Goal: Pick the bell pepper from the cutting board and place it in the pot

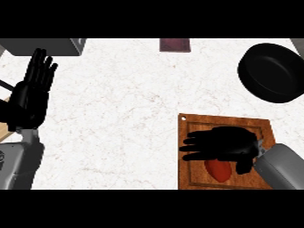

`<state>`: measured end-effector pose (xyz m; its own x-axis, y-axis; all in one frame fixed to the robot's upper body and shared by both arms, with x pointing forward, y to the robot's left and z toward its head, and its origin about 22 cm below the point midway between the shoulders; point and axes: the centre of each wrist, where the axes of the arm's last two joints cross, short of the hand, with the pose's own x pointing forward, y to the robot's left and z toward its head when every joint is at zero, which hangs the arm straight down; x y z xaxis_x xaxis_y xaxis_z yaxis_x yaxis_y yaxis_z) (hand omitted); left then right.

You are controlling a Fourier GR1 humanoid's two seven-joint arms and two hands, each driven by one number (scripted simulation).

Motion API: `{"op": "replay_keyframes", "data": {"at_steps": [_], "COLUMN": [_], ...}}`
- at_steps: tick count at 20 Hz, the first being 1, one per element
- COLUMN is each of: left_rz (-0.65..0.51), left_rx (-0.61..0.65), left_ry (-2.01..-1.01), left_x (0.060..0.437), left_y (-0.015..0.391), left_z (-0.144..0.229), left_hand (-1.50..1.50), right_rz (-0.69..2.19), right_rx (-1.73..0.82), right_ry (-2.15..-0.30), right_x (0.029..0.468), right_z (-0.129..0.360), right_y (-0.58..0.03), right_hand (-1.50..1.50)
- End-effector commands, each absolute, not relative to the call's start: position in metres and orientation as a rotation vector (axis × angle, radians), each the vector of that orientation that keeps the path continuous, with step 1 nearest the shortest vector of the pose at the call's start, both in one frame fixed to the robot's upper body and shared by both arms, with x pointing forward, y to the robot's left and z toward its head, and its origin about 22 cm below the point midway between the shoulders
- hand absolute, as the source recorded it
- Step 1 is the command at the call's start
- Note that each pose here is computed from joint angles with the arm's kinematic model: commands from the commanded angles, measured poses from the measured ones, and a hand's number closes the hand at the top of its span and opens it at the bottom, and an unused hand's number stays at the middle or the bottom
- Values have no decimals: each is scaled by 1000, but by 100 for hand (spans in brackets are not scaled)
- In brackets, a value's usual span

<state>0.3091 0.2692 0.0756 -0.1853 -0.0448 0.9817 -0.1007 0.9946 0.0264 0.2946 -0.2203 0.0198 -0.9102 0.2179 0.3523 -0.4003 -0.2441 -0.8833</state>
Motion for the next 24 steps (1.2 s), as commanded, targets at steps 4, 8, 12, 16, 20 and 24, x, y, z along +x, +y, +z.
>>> {"op": "replay_keyframes", "data": {"at_steps": [4,8,12,16,20,24], "left_rz": [44,56,51,66,42,58], "left_rx": [100,103,115,108,105,150], "left_ry": [-1764,-1762,-1761,-1756,-1764,-1764], "left_x": [313,304,299,308,302,306], "left_y": [267,259,268,271,269,267], "left_z": [88,85,79,75,75,78], "left_hand": [0,0,0,0,0,0], "right_rz": [2211,2295,2304,2309,2247,2097], "right_rx": [326,456,457,427,318,109], "right_ry": [-1568,-1710,-1748,-1778,-1878,-1957], "right_x": [291,273,261,251,279,255], "right_z": [-22,-11,-28,-15,10,21], "right_y": [-210,-182,-204,-183,-213,-200], "right_hand": [-150,150,150,150,150,150]}}
